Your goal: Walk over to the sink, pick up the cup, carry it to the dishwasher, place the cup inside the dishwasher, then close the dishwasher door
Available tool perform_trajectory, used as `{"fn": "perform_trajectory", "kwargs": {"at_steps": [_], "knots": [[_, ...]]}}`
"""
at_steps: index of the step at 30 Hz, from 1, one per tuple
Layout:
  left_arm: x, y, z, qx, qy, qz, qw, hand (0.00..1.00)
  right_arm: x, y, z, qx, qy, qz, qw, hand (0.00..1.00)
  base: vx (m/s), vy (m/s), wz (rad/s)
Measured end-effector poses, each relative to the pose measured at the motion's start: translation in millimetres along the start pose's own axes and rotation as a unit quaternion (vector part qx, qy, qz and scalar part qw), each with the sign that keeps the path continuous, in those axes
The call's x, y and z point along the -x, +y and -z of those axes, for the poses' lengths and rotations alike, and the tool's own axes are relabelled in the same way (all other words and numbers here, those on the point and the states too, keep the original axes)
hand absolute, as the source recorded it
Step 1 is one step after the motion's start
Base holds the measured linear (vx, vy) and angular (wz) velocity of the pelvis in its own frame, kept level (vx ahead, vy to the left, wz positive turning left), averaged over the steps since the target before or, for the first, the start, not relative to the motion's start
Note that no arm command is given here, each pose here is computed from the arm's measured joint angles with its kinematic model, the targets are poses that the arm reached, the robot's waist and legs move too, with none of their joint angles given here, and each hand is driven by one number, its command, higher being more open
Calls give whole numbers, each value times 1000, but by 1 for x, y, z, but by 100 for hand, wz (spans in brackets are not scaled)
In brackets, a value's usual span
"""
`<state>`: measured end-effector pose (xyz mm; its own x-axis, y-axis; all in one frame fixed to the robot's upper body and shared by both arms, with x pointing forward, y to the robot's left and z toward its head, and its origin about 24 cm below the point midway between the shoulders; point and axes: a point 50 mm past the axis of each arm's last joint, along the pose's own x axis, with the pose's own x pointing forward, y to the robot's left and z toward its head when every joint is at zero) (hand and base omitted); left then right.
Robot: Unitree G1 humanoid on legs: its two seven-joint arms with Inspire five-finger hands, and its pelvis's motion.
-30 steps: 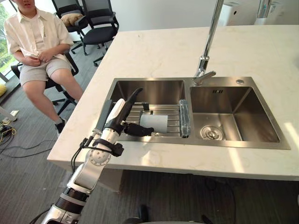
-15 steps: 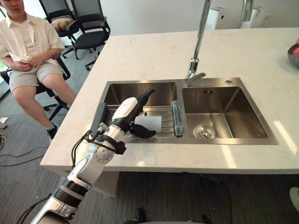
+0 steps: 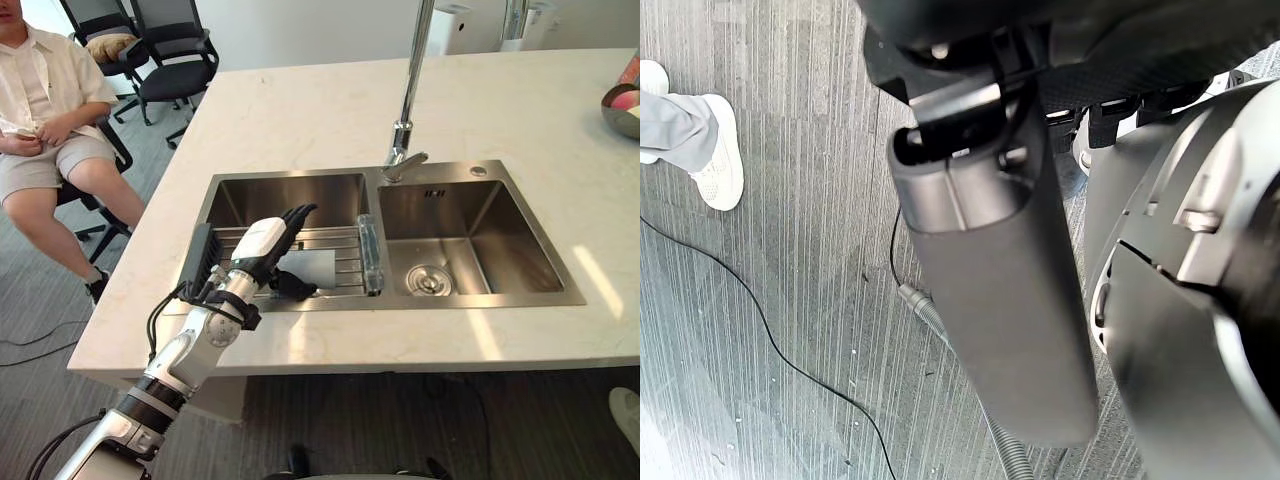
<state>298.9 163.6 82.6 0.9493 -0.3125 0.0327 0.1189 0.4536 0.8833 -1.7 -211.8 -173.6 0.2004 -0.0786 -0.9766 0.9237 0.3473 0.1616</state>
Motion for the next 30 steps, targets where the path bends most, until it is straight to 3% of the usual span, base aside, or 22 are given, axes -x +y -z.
{"fn": "perform_trajectory", "kwargs": {"at_steps": [9,20,30], "knots": [[-2,-2,11,-26,29,14,999,100,0,2,0,0,2,-3,1000,100,-15,-3,-3],[-18,3,-5,-150,-40,135,979,100,-1,6,-2,18,2,-8,1000,100,-1,-7,-5],[-22,4,-8,-189,-24,183,964,100,-1,12,-9,50,-3,-12,999,100,-4,-3,-3]]}}
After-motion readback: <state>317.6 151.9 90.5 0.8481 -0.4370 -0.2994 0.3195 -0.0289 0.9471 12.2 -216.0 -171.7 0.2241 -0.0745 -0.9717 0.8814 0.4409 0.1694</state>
